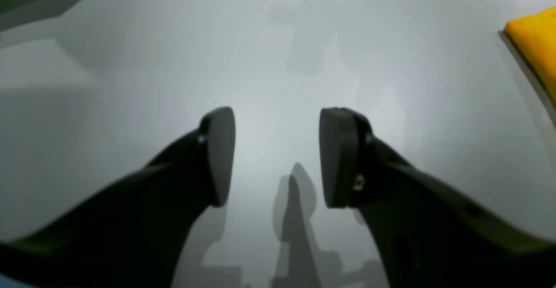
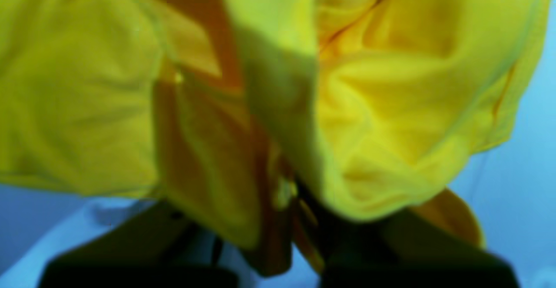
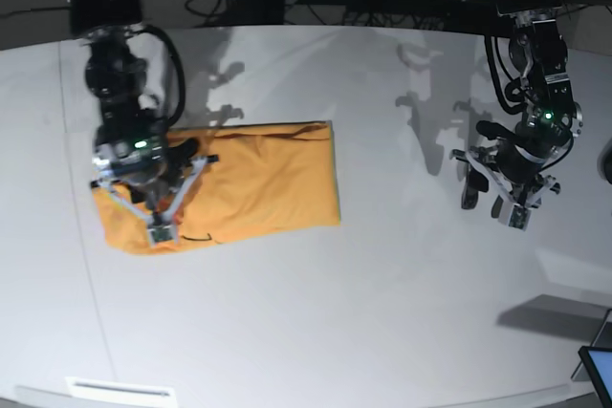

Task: Fold the T-shirt properly
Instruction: 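Lift the strip end with the right gripper and fold it over the strip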

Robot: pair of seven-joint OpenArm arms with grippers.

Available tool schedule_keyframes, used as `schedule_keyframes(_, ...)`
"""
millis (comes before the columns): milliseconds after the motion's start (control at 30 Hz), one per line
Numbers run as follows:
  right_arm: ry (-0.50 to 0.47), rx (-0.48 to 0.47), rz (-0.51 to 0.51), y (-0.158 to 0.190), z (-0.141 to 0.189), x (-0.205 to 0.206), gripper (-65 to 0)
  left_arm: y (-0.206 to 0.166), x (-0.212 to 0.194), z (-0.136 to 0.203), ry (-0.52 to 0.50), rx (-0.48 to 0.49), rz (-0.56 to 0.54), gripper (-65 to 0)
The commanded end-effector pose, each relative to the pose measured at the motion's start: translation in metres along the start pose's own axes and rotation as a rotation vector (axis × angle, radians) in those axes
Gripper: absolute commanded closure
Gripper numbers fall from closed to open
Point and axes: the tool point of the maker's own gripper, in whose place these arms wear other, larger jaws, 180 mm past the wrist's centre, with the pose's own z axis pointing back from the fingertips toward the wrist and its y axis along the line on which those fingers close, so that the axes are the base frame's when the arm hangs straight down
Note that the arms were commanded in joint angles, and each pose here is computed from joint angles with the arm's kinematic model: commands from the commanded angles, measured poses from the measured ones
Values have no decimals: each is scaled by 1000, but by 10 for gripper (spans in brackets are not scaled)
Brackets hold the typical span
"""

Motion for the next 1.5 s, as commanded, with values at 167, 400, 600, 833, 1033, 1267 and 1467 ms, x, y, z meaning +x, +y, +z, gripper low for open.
schedule_keyframes(167,-121,-161,101,22,11,25,-7,7,17,3,-50,12,-10,-311)
schedule_keyframes(400,-129,-347,204,24,9,26,-7,13,8,2,-9,60,-64,-311)
schedule_keyframes(600,-166,-423,211,32,15,35,-7,13,6,2,-2,62,-70,-311)
schedule_keyframes(833,-221,-476,280,50,31,41,-7,12,4,2,3,61,-70,-311)
schedule_keyframes(1033,-276,-459,229,63,44,43,-7,17,-14,-5,52,59,-39,-311)
schedule_keyframes(1267,-317,-420,192,83,54,41,-7,-22,-43,-24,145,-53,-87,-311)
schedule_keyframes(1467,-297,-421,188,84,52,37,-7,-47,-50,-30,170,-115,-120,-311)
